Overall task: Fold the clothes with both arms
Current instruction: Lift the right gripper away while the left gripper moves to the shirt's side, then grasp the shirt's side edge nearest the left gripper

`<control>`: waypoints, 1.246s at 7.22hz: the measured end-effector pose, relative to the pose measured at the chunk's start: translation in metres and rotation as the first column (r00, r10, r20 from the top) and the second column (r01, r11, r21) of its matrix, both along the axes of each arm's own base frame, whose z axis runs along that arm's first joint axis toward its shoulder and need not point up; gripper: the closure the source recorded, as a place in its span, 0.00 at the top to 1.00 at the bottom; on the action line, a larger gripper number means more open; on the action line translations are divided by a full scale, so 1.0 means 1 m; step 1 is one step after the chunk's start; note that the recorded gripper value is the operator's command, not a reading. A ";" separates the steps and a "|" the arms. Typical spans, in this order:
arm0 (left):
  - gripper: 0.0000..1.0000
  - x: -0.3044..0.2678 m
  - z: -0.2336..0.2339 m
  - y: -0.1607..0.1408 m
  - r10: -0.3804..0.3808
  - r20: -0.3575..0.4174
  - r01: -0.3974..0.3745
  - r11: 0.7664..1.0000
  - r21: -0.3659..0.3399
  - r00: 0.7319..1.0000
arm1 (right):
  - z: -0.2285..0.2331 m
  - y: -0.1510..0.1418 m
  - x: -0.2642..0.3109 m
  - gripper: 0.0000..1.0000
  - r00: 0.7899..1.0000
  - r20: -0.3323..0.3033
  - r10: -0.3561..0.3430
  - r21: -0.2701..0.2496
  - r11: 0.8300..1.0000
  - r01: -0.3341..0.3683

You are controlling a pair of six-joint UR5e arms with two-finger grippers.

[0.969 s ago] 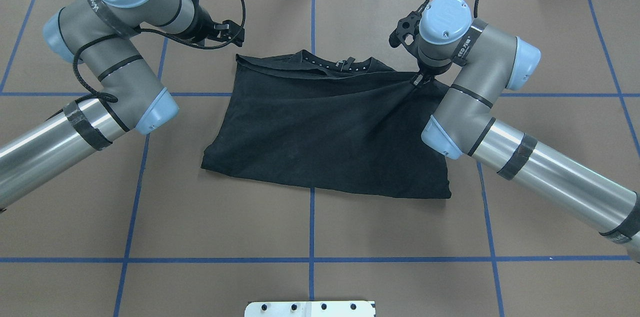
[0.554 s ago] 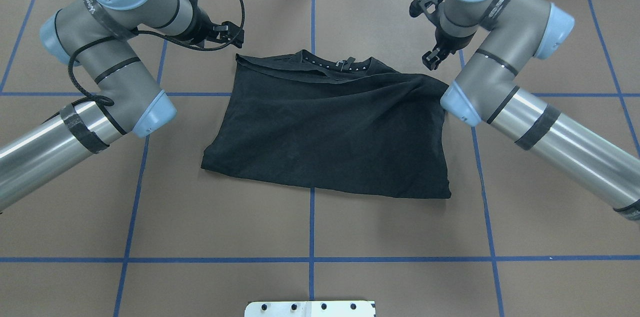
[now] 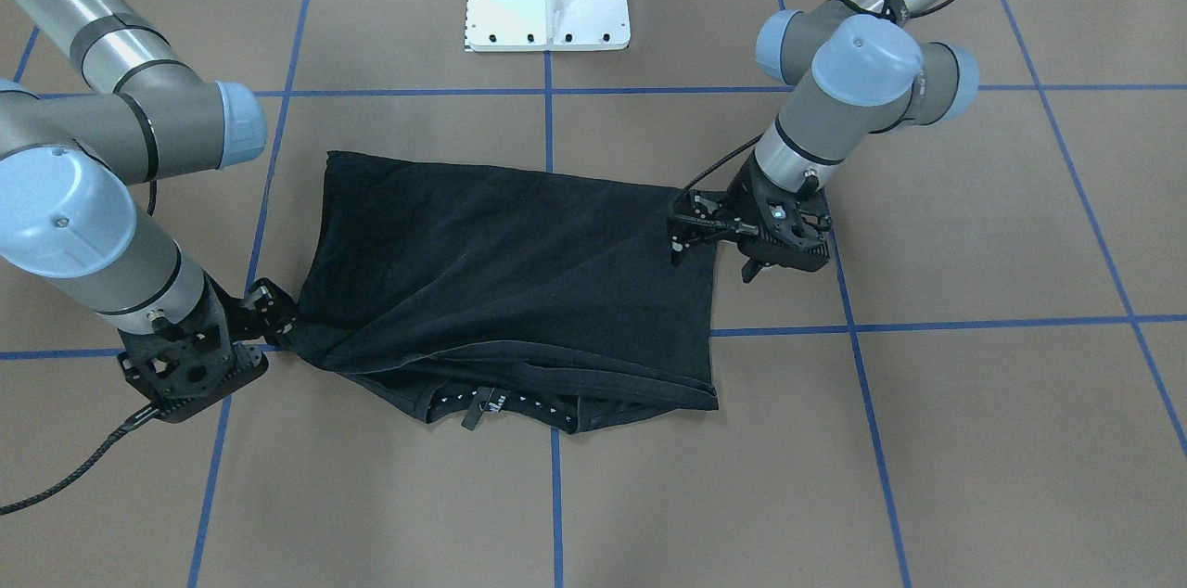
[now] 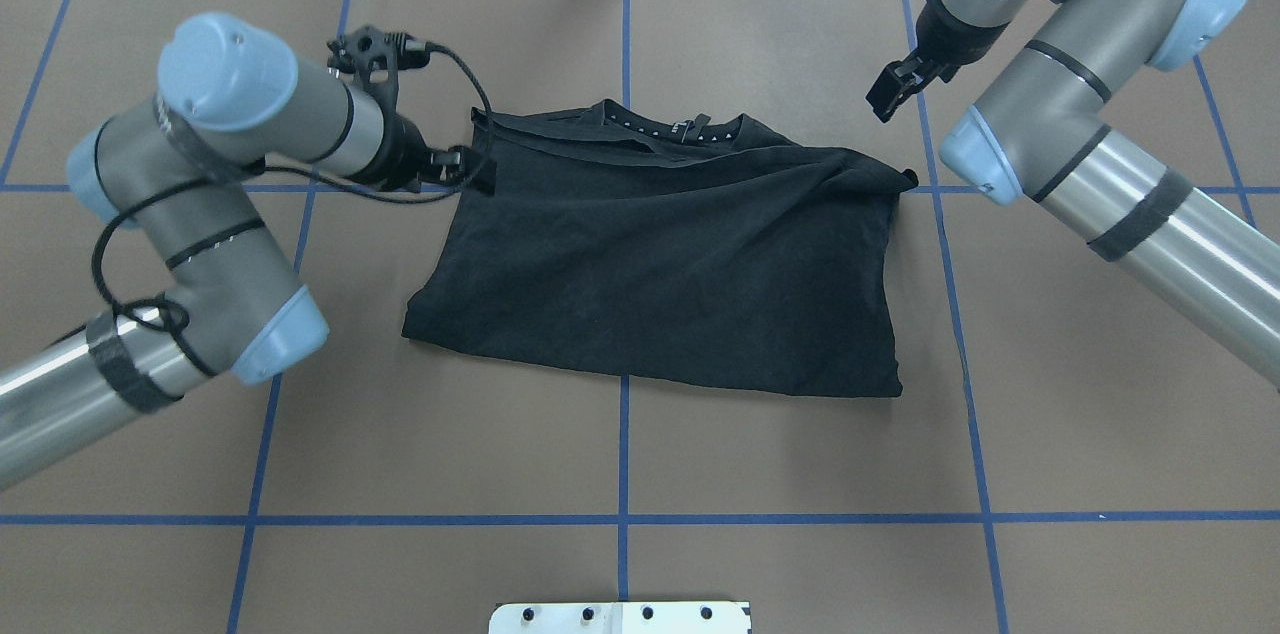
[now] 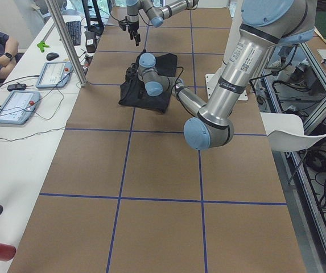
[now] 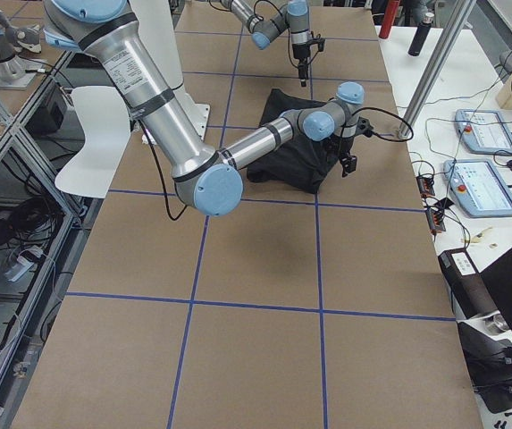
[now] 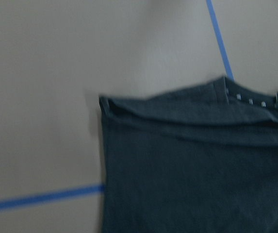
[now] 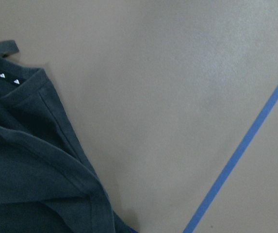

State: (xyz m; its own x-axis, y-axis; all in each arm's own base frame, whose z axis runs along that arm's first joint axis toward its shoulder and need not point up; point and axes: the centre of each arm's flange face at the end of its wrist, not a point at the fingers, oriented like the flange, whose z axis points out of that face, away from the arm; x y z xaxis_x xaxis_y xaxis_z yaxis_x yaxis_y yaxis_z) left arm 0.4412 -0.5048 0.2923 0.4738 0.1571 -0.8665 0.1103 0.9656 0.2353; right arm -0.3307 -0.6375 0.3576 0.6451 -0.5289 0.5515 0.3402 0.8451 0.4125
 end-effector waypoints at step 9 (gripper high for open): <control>0.59 0.021 0.066 0.097 0.158 0.079 -0.161 0.986 0.035 0.984 | 0.009 0.045 0.032 0.99 0.999 0.028 0.024 0.000 1.000 -0.024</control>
